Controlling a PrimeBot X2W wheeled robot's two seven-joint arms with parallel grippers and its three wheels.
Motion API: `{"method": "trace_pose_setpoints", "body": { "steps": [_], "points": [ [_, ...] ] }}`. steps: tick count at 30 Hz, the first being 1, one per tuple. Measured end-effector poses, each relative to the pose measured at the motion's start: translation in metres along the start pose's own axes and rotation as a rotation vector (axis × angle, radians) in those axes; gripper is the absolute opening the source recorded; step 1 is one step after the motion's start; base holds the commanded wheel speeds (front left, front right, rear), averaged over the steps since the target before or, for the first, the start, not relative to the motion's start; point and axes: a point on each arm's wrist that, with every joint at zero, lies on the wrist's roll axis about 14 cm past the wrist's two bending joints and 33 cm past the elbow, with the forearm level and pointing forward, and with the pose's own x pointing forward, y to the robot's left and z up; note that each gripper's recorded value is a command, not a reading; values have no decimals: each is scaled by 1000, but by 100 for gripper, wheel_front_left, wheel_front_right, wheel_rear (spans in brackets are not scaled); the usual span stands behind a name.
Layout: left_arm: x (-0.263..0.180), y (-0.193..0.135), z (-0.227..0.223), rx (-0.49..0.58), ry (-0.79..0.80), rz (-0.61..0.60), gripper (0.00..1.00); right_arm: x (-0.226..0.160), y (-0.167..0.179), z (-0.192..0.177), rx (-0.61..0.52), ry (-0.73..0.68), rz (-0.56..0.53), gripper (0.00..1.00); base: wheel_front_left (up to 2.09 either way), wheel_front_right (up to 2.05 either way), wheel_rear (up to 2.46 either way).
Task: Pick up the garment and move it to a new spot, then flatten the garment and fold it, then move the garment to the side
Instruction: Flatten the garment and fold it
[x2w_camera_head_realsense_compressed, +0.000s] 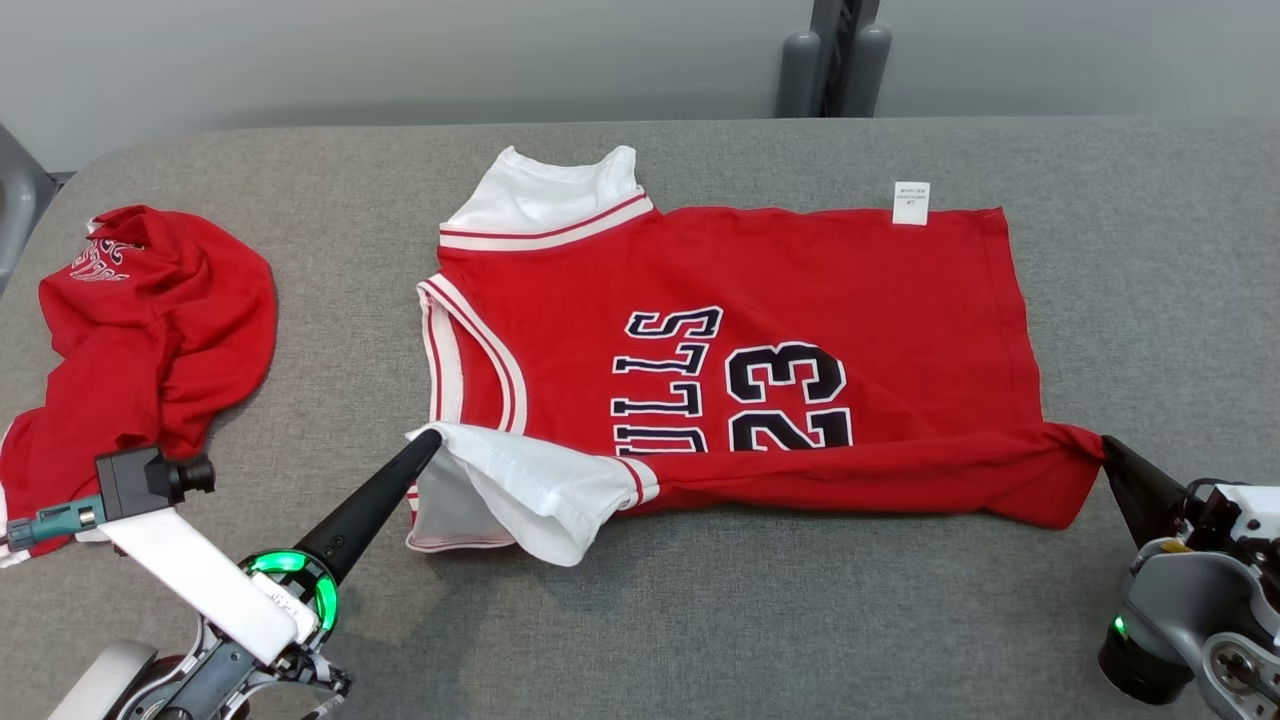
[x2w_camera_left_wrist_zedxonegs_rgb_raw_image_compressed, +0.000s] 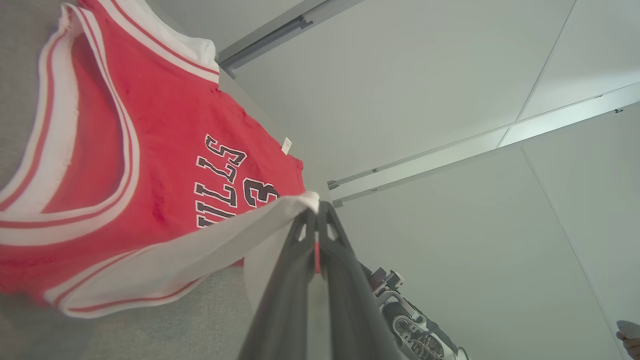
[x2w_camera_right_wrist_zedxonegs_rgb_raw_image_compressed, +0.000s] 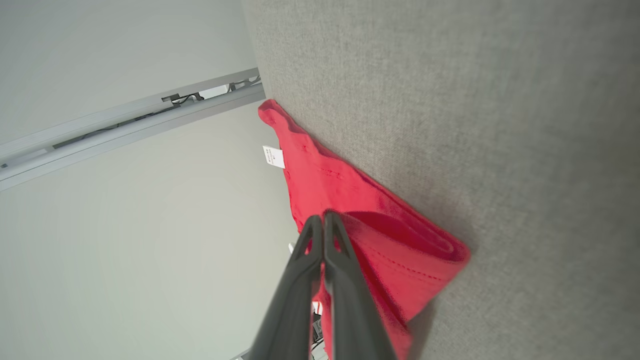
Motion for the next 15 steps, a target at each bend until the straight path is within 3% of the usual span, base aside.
{"method": "trace_pose_setpoints", "body": {
  "steps": [15],
  "points": [
    [15, 43, 12, -23, -61, 117, 0, 25, -4, -8, 6, -11, -18, 0, 0, 0, 0]
  ]
}}
